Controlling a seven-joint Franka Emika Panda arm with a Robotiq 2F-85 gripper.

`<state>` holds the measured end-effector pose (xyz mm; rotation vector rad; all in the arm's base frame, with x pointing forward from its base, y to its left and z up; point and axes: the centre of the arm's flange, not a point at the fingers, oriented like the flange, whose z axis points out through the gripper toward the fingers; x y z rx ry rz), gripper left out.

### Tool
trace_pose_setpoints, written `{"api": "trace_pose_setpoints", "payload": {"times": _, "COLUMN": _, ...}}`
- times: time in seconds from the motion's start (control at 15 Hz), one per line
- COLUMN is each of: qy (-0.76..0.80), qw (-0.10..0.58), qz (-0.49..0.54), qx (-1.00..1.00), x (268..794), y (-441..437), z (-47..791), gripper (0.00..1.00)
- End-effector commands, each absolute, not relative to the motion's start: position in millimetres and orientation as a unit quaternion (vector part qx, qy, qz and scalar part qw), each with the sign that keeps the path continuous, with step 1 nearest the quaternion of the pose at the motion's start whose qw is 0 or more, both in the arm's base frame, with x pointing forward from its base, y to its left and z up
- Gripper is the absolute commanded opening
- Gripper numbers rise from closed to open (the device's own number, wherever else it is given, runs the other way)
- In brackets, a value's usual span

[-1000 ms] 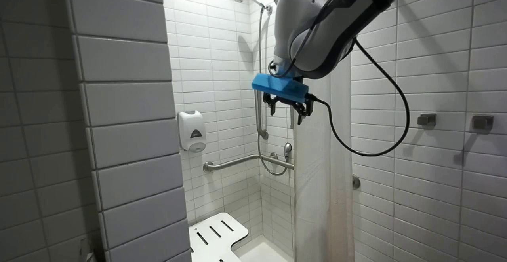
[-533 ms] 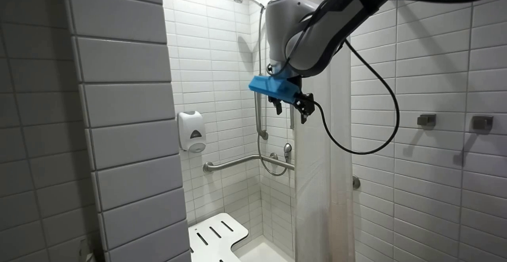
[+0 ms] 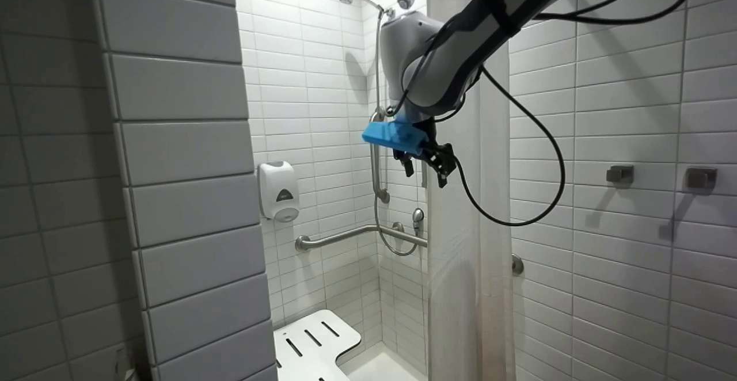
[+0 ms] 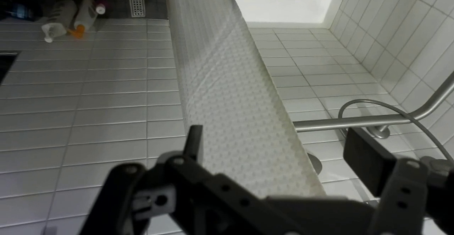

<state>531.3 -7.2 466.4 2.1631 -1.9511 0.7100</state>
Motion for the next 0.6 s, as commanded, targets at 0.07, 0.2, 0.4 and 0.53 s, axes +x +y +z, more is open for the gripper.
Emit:
{"api": "trace_pose_setpoints", "payload": {"times": 0.07, "qy": -0.660, "qw": 0.097, "qz": 0.233, "qx": 0.707, "x": 564.4, "y": -4.9, "z": 471.8, "gripper": 1.00}}
{"api": "trace_pose_setpoints", "payload": {"times": 0.2, "qy": -0.674, "qw": 0.109, "qz": 0.238, "qx": 0.691, "x": 572.5, "y": -8.1, "z": 476.4, "gripper": 1.00}}
{"api": "trace_pose_setpoints", "payload": {"times": 0.4, "qy": -0.728, "qw": 0.124, "qz": 0.237, "qx": 0.631, "x": 577.9, "y": -20.5, "z": 486.1, "gripper": 1.00}}
{"api": "trace_pose_setpoints", "payload": {"times": 0.53, "qy": -0.753, "qw": 0.132, "qz": 0.232, "qx": 0.602, "x": 578.1, "y": -26.7, "z": 491.6, "gripper": 1.00}}
